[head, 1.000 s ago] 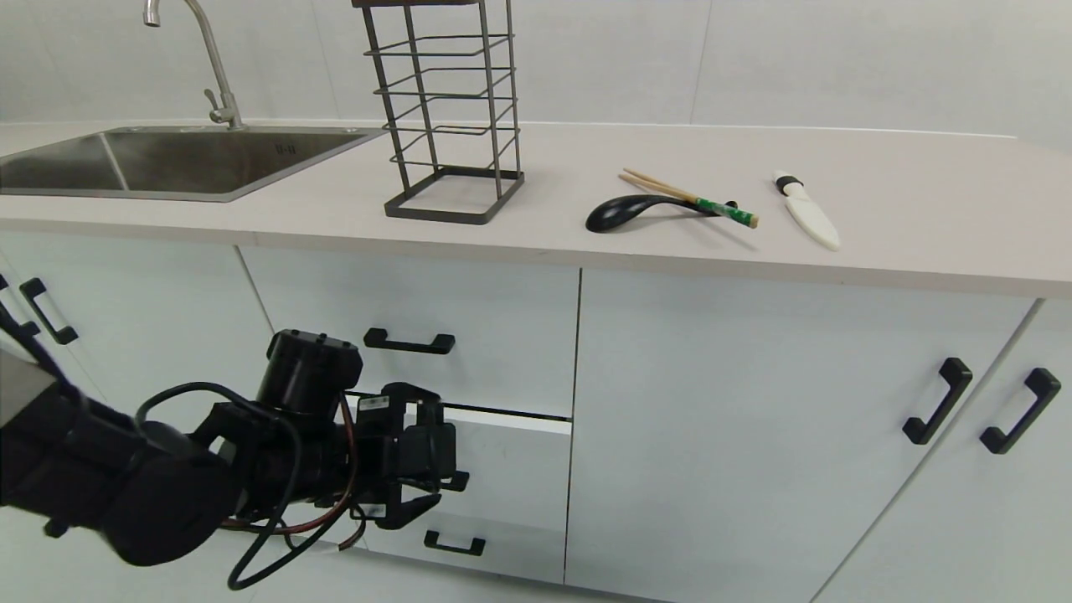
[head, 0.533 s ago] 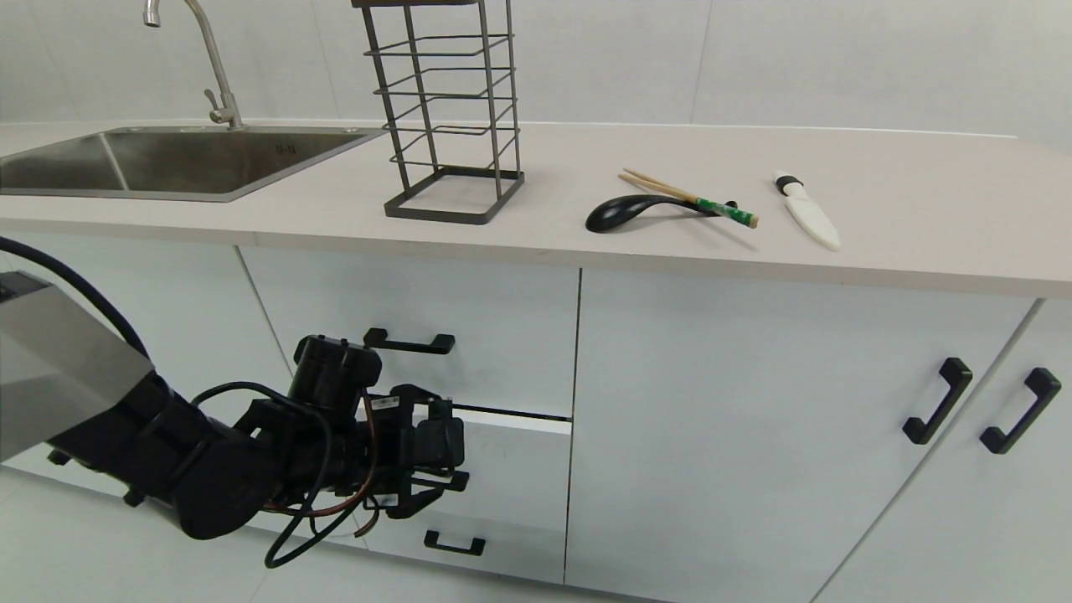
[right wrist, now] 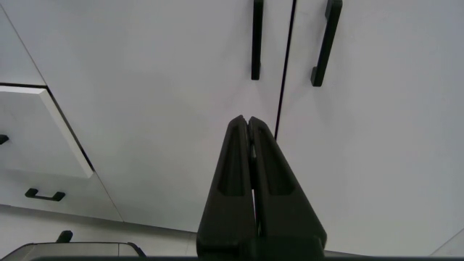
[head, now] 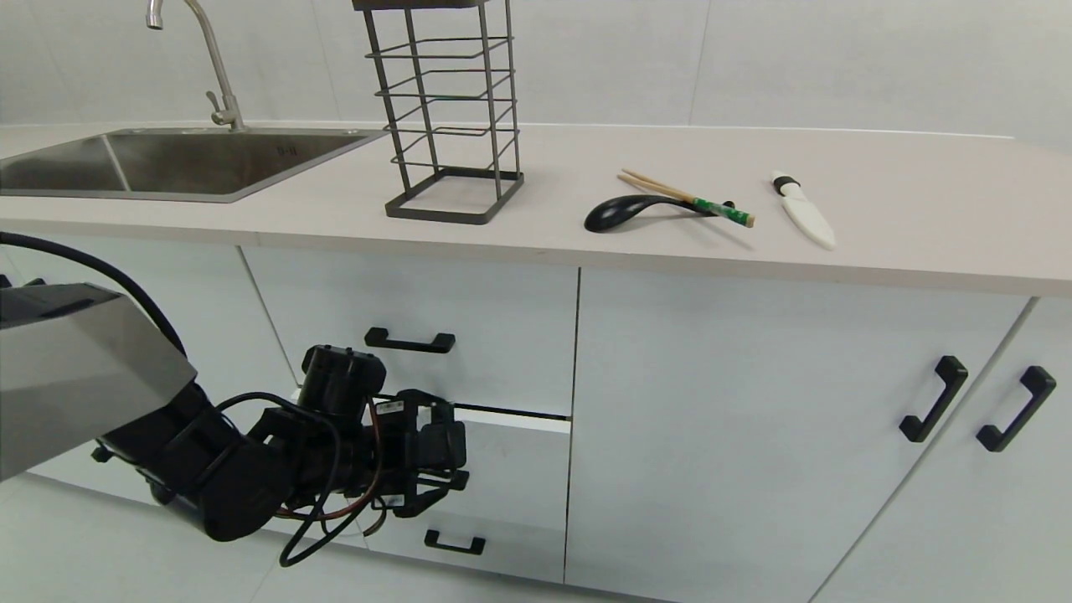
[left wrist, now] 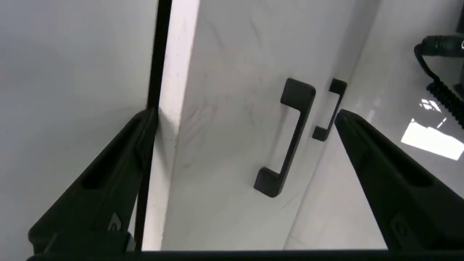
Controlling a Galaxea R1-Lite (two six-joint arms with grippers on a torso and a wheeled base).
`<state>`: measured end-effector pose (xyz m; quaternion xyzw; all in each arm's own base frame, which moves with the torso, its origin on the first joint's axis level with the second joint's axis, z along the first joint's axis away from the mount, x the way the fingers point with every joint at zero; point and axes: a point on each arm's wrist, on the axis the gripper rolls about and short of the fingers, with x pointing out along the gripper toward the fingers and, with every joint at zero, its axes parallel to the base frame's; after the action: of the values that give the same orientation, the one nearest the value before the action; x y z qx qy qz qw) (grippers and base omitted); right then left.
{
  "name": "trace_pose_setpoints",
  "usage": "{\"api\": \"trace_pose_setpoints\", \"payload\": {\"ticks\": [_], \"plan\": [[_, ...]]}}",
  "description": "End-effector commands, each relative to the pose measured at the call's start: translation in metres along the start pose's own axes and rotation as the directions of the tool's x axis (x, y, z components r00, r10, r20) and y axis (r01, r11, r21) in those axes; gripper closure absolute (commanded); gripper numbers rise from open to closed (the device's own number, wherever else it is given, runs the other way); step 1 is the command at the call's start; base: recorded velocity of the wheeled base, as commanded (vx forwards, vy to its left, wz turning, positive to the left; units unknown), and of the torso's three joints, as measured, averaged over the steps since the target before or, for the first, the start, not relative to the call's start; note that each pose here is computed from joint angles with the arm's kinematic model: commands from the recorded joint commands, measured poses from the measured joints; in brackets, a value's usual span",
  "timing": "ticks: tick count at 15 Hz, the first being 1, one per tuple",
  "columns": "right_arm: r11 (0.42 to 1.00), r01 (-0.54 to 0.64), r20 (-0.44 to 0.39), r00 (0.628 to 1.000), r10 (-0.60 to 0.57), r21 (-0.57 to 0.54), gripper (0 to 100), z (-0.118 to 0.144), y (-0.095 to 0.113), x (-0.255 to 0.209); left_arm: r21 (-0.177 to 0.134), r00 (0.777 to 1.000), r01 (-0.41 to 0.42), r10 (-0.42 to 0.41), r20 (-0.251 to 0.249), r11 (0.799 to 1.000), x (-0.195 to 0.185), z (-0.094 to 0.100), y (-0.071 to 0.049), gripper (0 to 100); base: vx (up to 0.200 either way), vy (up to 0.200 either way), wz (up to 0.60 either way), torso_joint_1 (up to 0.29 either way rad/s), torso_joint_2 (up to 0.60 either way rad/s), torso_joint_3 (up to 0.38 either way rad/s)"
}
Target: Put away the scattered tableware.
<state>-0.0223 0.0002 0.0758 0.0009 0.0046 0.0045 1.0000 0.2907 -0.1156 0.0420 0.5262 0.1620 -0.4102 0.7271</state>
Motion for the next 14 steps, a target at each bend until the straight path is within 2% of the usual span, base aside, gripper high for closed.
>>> {"api": "trace_pose_setpoints", "payload": {"ticks": [1, 3, 5, 9, 10, 14], "plan": [[1.000, 0.000, -0.002, 1.000, 0.000, 0.000, 100, 0.000, 0.000, 0.000, -0.016, 0.999, 0.033, -0.034, -0.028, 0.999, 0.001, -0.006, -0.008, 0, 0.000, 0.000, 0.00, 0.000, 0.00, 0.000], [1.000, 0.000, -0.002, 1.000, 0.000, 0.000, 100, 0.000, 0.000, 0.000, -0.021, 0.997, 0.067, -0.068, -0.040, 0.998, -0.011, -0.009, -0.022, 0, 0.000, 0.000, 0.00, 0.000, 0.00, 0.000], [1.000, 0.000, -0.002, 1.000, 0.000, 0.000, 100, 0.000, 0.000, 0.000, -0.015, 0.998, 0.052, -0.052, -0.032, 0.999, -0.024, -0.006, -0.023, 0, 0.000, 0.000, 0.00, 0.000, 0.00, 0.000], [1.000, -0.002, -0.002, 1.000, 0.002, 0.000, 100, 0.000, 0.000, 0.000, 0.006, 1.000, -0.015, 0.015, 0.011, 1.000, -0.049, 0.007, -0.016, 0, 0.000, 0.000, 0.00, 0.000, 0.00, 0.000], [1.000, 0.000, -0.002, 1.000, 0.000, 0.000, 100, 0.000, 0.000, 0.000, 0.007, 1.000, -0.012, 0.012, 0.009, 1.000, -0.049, 0.007, -0.017, 0, 0.000, 0.000, 0.00, 0.000, 0.00, 0.000], [1.000, 0.000, -0.002, 1.000, 0.000, 0.000, 100, 0.000, 0.000, 0.000, 0.010, 0.998, 0.063, -0.063, -0.003, 0.998, -0.039, 0.005, -0.032, 0, 0.000, 0.000, 0.00, 0.000, 0.00, 0.000]]}}
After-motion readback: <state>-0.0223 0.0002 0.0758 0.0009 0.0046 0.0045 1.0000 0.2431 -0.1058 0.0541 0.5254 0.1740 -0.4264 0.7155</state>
